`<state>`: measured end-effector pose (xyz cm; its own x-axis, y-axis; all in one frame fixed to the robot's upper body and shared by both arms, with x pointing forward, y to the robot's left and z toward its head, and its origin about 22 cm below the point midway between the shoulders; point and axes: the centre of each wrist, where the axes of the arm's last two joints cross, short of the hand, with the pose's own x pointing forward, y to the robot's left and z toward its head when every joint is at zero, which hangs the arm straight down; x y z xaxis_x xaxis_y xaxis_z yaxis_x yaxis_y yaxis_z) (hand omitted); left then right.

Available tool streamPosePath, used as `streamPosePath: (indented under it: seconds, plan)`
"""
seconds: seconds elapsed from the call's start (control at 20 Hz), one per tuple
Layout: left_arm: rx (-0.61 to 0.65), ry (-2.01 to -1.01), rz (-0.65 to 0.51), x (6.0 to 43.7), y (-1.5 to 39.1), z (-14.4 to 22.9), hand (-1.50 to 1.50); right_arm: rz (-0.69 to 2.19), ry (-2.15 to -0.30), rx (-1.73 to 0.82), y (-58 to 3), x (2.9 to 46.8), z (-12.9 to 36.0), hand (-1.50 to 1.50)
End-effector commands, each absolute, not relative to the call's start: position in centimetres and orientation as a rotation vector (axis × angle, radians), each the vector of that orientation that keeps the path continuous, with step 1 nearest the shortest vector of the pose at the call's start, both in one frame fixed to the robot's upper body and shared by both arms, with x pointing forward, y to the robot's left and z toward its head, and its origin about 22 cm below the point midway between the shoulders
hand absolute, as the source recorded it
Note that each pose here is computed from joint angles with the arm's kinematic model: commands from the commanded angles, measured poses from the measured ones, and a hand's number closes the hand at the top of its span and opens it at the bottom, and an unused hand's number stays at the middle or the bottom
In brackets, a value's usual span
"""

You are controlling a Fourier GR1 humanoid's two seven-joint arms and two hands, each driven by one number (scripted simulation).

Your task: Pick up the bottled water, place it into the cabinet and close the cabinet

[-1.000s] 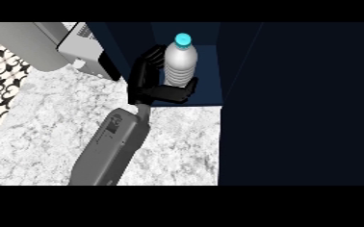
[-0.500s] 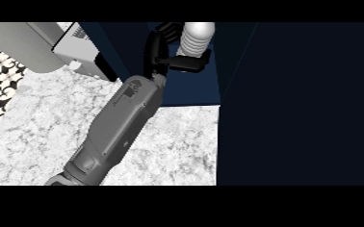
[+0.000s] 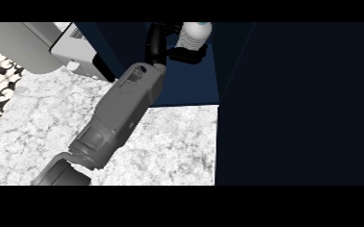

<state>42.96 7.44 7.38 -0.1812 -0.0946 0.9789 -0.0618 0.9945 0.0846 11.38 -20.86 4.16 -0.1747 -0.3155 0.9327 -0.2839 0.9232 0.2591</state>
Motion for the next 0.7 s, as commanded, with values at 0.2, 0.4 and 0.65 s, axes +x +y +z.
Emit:
streamPosePath:
  seconds: [0.2, 0.4, 0.65]
  plan:
    - [0.307, -1.707, -0.047, 44.1, 10.1, 6.0, 1.50, -0.030, -1.768, 0.473, -21.6, 12.0, 4.1, -1.50]
    - [0.450, -1.713, -0.109, 43.9, 11.7, 4.5, 1.50, -0.007, -1.772, 0.479, -20.8, 11.6, 4.1, -1.50]
    - [0.585, -1.698, -0.127, 43.3, 14.3, 2.4, 1.50, 0.007, -1.763, 0.483, -21.0, 11.1, 4.2, -1.50]
